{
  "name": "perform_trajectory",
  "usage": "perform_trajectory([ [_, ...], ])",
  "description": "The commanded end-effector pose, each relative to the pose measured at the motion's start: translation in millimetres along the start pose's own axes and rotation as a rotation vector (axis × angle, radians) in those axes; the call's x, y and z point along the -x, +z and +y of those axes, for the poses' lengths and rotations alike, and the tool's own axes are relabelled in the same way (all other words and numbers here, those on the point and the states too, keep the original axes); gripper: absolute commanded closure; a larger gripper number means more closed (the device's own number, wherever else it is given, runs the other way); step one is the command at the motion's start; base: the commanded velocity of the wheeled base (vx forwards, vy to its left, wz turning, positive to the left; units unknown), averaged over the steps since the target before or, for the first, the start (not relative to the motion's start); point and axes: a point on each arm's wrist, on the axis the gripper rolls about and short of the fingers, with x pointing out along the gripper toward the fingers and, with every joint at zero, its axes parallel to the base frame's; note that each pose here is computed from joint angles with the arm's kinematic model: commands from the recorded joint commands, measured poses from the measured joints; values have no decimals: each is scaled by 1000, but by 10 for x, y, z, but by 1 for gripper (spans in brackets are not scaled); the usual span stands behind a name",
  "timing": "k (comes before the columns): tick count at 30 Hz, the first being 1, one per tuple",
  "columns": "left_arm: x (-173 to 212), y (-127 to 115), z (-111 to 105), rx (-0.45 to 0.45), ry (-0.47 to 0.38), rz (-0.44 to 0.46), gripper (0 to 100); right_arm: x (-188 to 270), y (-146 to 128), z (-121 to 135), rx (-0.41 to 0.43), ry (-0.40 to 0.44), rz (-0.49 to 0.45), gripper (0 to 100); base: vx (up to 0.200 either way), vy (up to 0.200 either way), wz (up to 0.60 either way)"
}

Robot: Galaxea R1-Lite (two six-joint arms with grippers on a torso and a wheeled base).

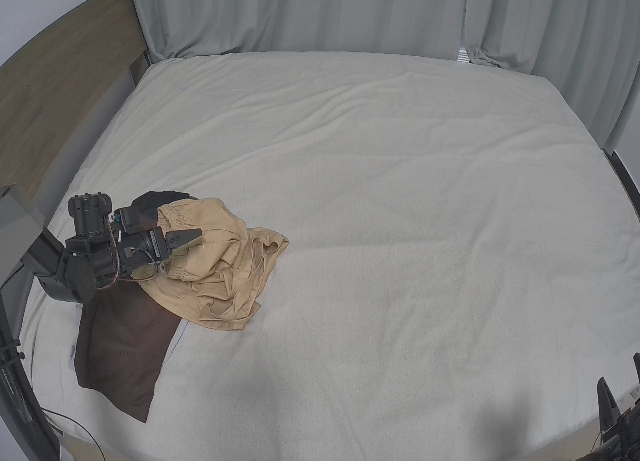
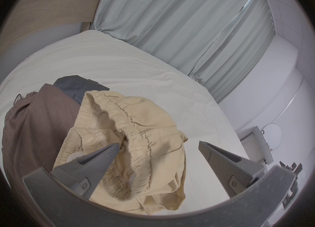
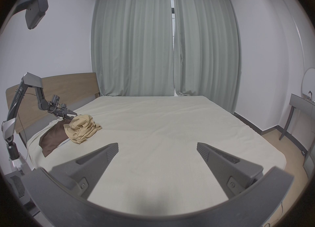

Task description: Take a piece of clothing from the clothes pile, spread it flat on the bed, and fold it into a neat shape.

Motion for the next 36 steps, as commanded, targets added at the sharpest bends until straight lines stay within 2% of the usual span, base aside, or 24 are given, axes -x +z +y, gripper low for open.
perform_trajectory([
  [1, -55, -52, 22, 7, -1, 15, 0, -4, -47, 0, 0, 0, 6, 0, 0, 0, 0],
  [10, -208, -135, -1, 5, -26, 38, 0, -4, -47, 0, 0, 0, 6, 0, 0, 0, 0],
  [23, -319, -134, 39, 2, -34, 35, 0, -4, -47, 0, 0, 0, 6, 0, 0, 0, 0],
  [24, -325, -143, 53, 4, -32, 37, 100, -3, -47, 0, 0, 0, 4, 0, 0, 0, 0],
  [36, -294, -122, 18, 9, -45, 34, 100, -4, -47, 0, 0, 0, 6, 0, 0, 0, 0],
])
